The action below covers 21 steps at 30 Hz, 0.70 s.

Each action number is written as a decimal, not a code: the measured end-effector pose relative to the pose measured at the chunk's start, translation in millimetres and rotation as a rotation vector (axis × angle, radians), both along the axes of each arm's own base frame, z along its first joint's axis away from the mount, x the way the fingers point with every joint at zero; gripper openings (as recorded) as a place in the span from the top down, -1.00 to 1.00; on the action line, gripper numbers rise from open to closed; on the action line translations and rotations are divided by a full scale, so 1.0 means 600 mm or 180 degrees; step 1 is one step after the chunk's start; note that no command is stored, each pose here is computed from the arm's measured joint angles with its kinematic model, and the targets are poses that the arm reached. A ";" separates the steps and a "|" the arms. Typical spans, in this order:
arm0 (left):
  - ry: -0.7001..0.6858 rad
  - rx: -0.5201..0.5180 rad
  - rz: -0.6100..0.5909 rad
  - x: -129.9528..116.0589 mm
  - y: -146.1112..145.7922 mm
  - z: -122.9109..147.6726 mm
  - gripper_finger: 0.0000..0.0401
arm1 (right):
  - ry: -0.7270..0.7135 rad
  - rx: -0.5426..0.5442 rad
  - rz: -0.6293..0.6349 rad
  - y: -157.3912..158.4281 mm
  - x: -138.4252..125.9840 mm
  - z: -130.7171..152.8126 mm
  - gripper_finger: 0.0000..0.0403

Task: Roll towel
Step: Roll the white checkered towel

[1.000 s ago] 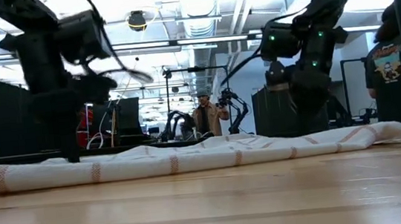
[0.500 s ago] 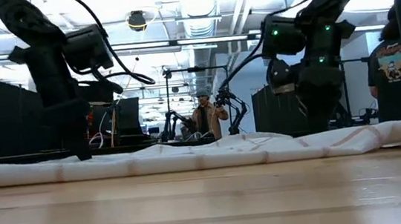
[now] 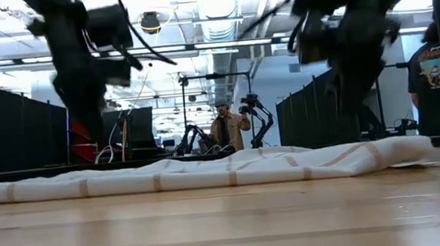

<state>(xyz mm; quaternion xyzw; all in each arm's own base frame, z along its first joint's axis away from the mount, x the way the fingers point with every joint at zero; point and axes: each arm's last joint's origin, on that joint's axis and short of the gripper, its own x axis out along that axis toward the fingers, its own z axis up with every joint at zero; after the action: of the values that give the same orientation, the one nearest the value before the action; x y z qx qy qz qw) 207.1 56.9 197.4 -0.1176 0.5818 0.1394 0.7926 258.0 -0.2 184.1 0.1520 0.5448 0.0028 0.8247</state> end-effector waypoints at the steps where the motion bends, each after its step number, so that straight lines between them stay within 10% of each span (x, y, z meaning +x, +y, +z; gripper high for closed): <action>1: 0.0030 -0.0034 -0.0093 0.001 -0.010 0.010 0.33 | -0.0082 0.0013 0.0098 0.013 -0.002 0.008 0.46; 21: 0.0122 -0.0252 -0.0427 -0.042 -0.242 -0.022 0.33 | -0.0186 -0.0185 0.0645 0.132 0.007 -0.019 0.46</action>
<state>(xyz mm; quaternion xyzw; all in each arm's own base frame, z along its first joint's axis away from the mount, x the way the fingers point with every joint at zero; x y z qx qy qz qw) 181.7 -88.2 184.0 -0.1069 0.6086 0.0651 0.7836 262.0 79.1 172.8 0.0720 0.5330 0.0748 0.8397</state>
